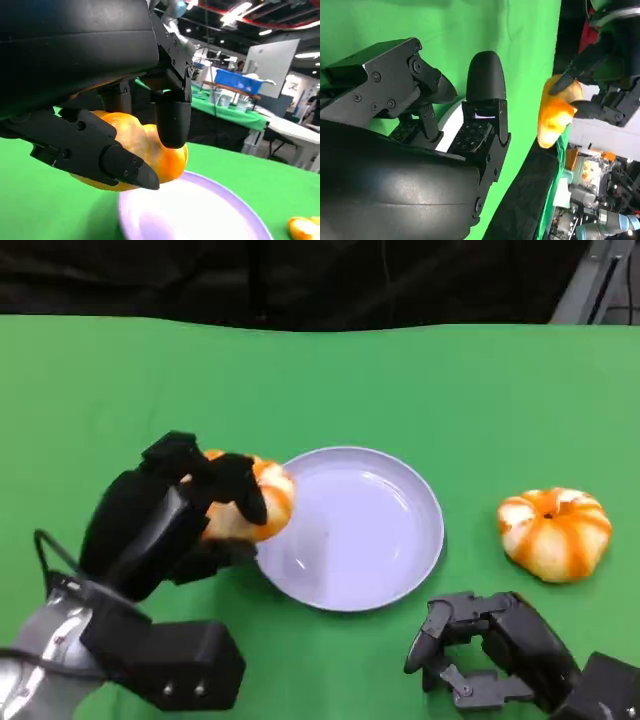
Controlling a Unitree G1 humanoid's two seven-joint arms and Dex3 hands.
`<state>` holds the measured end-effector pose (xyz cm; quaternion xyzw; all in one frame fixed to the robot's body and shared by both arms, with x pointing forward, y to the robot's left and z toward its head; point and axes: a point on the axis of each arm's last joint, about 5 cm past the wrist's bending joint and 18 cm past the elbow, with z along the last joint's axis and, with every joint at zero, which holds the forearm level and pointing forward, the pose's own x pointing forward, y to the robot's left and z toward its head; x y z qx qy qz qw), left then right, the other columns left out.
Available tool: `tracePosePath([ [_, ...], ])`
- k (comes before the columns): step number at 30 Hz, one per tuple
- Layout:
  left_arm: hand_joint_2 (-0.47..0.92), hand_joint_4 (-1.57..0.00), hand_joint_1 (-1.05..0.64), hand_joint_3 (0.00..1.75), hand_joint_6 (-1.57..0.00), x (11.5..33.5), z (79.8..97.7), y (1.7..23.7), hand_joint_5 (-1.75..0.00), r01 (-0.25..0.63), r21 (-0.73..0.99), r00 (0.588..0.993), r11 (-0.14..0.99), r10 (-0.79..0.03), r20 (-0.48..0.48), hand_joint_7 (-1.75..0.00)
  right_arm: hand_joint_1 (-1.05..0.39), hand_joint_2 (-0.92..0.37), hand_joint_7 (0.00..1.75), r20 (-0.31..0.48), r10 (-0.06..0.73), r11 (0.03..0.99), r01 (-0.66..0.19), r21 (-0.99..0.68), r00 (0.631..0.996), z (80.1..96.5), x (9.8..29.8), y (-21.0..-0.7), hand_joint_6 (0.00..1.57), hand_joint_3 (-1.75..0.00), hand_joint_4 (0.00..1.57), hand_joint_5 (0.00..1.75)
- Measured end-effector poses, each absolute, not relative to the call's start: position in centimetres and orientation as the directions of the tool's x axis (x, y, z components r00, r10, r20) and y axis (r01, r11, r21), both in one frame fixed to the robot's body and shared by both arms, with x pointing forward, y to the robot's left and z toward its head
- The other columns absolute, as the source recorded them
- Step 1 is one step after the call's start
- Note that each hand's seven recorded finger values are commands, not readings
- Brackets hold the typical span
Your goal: Grasp the bread from the table and place it into the plate.
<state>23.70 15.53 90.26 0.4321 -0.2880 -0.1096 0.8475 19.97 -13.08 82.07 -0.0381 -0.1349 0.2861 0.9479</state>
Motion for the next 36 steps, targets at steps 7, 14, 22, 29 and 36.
tracePosePath([
  [7,0.86,-0.54,-0.17,0.0,-0.5,24.2,90.7,14.3,-1.75,-0.051,0.791,0.783,0.61,-0.467,0.41,-1.56,0.11,-0.57,1.02,0.231,0.55,0.835,-0.527,-0.157,0.803,82.1,20.0,-13.0,1.0,-1.06,0.99,1.35],
  [14,0.84,-0.54,-0.15,0.0,-0.5,25.0,91.5,13.3,-1.75,-0.03,0.796,0.756,0.605,-0.507,0.414,-1.56,0.13,-0.58,1.02,0.235,0.551,0.834,-0.531,-0.15,0.801,82.1,19.9,-12.7,1.0,-1.06,0.99,1.36],
  [22,0.86,-0.5,-0.14,0.01,-0.46,25.7,91.5,11.7,-1.75,0.029,0.797,0.734,0.603,-0.554,0.393,-1.57,0.12,-0.59,1.02,0.233,0.554,0.832,-0.533,-0.151,0.799,82.1,19.9,-12.6,1.0,-1.05,0.99,1.36],
  [29,0.86,-0.49,-0.12,0.0,-0.51,26.3,91.3,10.8,-1.72,0.093,0.798,0.743,0.595,-0.575,0.342,-1.48,0.12,-0.59,1.01,0.223,0.557,0.831,-0.537,-0.148,0.8,82.1,20.0,-12.6,1.02,-1.05,0.99,1.34],
  [36,0.86,-0.5,-0.09,0.0,-0.51,27.2,90.2,10.1,-1.69,0.185,0.76,0.777,0.623,-0.566,0.275,-1.44,0.08,-0.56,1.02,0.227,0.561,0.828,-0.542,-0.148,0.796,82.1,20.0,-12.4,1.02,-1.06,1.0,1.34],
])
